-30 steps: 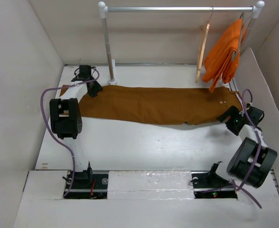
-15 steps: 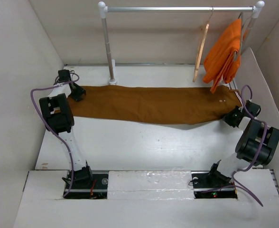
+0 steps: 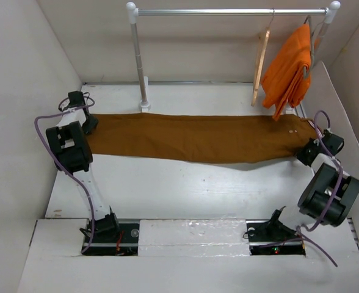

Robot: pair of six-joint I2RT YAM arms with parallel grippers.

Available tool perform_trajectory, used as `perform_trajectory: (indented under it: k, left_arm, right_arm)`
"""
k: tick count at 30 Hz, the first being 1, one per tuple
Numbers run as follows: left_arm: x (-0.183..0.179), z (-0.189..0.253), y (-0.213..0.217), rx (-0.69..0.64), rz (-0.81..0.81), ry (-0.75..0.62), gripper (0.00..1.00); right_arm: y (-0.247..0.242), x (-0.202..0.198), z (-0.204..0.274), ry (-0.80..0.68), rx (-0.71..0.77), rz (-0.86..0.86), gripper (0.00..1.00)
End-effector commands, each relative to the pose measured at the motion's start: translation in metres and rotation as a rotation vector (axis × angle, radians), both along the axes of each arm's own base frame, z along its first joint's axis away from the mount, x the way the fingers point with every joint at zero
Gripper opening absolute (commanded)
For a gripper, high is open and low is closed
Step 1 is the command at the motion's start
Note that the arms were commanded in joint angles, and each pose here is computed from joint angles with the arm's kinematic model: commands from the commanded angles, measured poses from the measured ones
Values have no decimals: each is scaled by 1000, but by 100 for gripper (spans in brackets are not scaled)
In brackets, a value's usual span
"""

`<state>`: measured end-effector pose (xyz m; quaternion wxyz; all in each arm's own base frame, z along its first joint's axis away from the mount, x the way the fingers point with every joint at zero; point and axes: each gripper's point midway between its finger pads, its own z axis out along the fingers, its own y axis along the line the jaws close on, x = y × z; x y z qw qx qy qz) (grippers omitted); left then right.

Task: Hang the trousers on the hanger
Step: Fold the trousers at the center of the board.

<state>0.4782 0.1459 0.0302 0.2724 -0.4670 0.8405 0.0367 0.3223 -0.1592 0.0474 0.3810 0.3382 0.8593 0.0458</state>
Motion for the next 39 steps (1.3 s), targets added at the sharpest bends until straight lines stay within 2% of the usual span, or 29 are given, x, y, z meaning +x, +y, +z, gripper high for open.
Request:
perform_trajectory:
  k: [1, 4, 5, 6, 8, 9, 11, 12, 15, 19, 22, 27, 32, 35, 36, 38, 39]
  left_arm:
    - [-102, -24, 57, 7, 215, 201, 34]
    - [-120, -15, 58, -38, 243, 145, 36]
    - [-117, -9, 58, -31, 243, 108, 37]
    - [-115, 5, 55, -35, 235, 63, 39]
    - [-95, 22, 33, -63, 168, -7, 45]
    - [-87, 38, 27, -51, 139, -43, 46]
    - [-82, 53, 17, -39, 103, -63, 55]
    - [-84, 64, 17, -27, 101, -84, 55]
    - [-103, 76, 18, 17, 127, -93, 59]
    - [-135, 59, 12, 32, 137, -14, 65]
    - [-176, 25, 14, -6, 188, 164, 68]
    - [-190, 23, 20, 32, 197, 232, 75]
    - [-192, 4, 13, -8, 203, 259, 78]
    - [-191, -13, 9, -62, 203, 285, 76]
    - [-190, -16, 12, -55, 211, 292, 70]
    - [-188, -25, 11, -67, 210, 307, 64]
    - [-187, -27, 9, -80, 207, 307, 40]
  right_arm:
    - [-7, -49, 5, 52, -74, -68, 0]
    - [-1, -53, 11, 19, -73, -47, 0]
    - [0, -53, 13, 14, -73, -42, 5]
    - [4, -49, 16, 4, -73, -25, 19]
    - [6, -36, 28, -42, -62, -4, 31]
    - [7, -30, 34, -55, -60, 7, 40]
    - [5, -23, 42, -71, -60, 12, 49]
    - [6, -22, 44, -76, -54, 18, 56]
    - [10, -20, 50, -97, -41, 32, 63]
    - [25, -17, 54, -130, -19, 67, 69]
    - [32, -20, 40, -113, 25, 67, 78]
    - [42, -17, 26, -116, 87, 99, 84]
    - [44, -7, 20, -130, 124, 125, 92]
    - [39, -11, 7, -95, 154, 106, 94]
    - [31, -11, 7, -113, 154, 84, 94]
    - [25, -14, 2, -109, 179, 47, 93]
    - [15, -16, 1, -104, 171, 12, 92]
